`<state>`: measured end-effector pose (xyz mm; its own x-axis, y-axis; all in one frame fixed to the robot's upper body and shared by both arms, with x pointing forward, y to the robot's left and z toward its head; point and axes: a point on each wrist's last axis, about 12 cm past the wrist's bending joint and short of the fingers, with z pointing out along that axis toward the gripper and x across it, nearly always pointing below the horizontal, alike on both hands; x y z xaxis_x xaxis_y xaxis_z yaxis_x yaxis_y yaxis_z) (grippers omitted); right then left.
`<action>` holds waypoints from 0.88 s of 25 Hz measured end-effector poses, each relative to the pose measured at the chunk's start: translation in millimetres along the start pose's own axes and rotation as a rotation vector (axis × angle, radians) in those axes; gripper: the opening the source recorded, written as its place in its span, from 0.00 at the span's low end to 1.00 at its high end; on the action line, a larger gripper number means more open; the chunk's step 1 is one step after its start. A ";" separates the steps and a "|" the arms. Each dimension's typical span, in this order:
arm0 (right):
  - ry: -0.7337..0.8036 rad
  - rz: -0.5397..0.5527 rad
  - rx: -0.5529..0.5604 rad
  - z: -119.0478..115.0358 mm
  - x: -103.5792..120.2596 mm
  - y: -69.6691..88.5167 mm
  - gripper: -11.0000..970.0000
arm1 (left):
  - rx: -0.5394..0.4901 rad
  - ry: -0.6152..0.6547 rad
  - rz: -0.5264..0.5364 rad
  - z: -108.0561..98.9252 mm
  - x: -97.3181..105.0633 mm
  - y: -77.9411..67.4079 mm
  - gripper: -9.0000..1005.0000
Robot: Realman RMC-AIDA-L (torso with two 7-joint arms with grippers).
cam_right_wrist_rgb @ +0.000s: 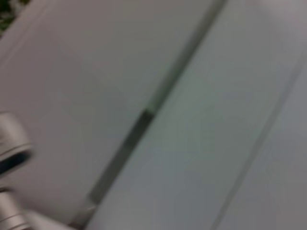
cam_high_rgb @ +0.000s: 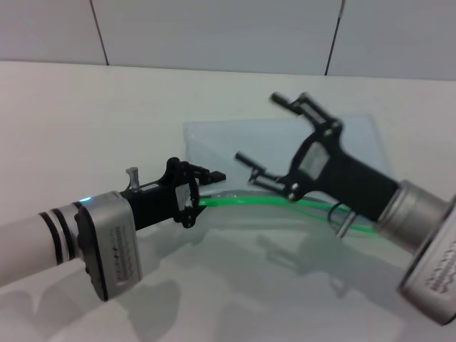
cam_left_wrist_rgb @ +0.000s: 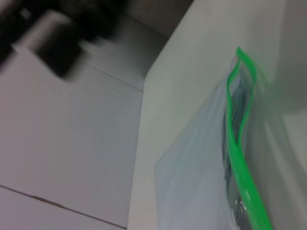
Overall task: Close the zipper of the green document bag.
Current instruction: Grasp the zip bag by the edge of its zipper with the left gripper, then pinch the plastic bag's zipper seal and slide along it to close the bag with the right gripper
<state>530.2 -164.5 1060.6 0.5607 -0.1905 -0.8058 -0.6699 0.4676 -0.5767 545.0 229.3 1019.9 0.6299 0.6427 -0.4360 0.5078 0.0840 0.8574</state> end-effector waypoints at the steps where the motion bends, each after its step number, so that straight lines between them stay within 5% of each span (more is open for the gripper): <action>1: 0.006 -0.012 -0.028 2.8 0.5 2.3 0.91 | -0.005 -0.005 -0.010 0.4 -0.3 1.6 0.06; 9: 0.066 -0.101 -0.156 14.7 6.1 16.6 0.90 | -0.067 -0.054 -0.061 -2.0 -2.8 12.5 0.06; 22: 0.099 -0.230 -0.158 25.9 6.0 25.7 0.90 | -0.084 -0.049 -0.102 -10.2 4.9 20.8 0.06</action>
<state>529.0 -131.2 1044.4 0.6616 -0.3630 -0.6561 -0.6026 0.2634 -0.7534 552.6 242.0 1038.4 0.6067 0.5895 -0.5334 0.5211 0.2118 0.8268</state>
